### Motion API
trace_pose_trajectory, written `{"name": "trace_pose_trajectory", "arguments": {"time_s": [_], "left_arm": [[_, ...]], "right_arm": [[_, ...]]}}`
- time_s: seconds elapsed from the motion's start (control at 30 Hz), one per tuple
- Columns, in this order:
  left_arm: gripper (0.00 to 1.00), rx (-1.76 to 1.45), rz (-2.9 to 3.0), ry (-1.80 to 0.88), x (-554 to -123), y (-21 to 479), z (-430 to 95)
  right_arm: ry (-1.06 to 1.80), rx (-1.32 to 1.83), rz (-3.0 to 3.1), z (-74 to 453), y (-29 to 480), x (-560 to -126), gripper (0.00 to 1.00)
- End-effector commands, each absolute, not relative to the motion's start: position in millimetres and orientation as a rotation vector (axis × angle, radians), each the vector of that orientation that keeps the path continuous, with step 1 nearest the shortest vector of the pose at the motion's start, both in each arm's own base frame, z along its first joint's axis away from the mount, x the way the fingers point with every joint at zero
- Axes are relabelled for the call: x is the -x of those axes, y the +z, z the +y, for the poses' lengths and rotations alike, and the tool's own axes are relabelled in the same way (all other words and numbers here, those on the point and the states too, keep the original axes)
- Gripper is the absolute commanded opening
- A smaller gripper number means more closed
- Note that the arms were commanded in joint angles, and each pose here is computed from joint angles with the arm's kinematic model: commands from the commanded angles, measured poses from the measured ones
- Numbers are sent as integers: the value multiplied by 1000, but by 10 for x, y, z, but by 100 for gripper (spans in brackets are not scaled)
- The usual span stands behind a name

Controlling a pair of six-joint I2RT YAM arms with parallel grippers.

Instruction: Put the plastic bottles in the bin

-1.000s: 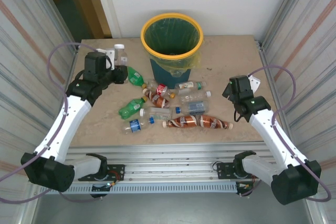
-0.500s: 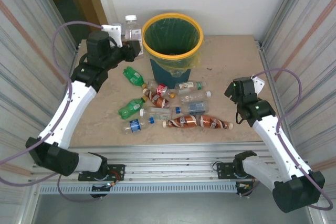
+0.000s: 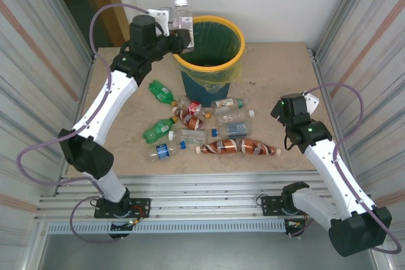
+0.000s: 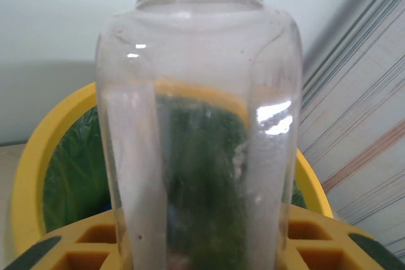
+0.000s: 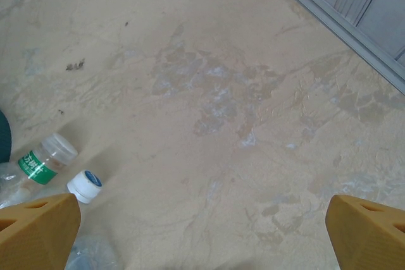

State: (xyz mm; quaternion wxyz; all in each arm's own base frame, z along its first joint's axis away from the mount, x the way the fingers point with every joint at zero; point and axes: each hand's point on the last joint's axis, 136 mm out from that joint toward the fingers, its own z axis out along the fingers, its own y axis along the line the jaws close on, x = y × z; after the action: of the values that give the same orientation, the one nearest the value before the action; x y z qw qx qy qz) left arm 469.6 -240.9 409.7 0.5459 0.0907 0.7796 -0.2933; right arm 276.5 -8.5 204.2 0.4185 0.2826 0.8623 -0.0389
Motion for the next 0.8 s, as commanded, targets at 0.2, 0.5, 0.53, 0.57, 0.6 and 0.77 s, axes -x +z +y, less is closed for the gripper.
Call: {"name": "trace_pose_trajectory", "arguments": {"time_s": [0.2, 0.5, 0.53, 0.57, 0.6, 0.77], "left_arm": [[41, -238, 1898, -781, -4984, 3876, -2731], [49, -286, 1997, -762, -5206, 3452, -2927], [51, -287, 2005, -758, -5224, 3424, -2932], [54, -289, 2013, -755, -5236, 3393, -2943], [55, -292, 2018, -753, -5244, 3373, -2951], [58, -296, 2021, -740, -5263, 3354, -2948]], "right_arm": [[-97, -772, 2143, -148, 2011, -2681, 98], [-74, -781, 2171, -105, 1887, -2667, 98], [-60, -779, 2178, -83, 1867, -2668, 98], [-48, -780, 2188, -63, 1831, -2663, 98], [-38, -786, 2196, -45, 1802, -2652, 98], [6, -821, 2237, 37, 1599, -2562, 98]]}}
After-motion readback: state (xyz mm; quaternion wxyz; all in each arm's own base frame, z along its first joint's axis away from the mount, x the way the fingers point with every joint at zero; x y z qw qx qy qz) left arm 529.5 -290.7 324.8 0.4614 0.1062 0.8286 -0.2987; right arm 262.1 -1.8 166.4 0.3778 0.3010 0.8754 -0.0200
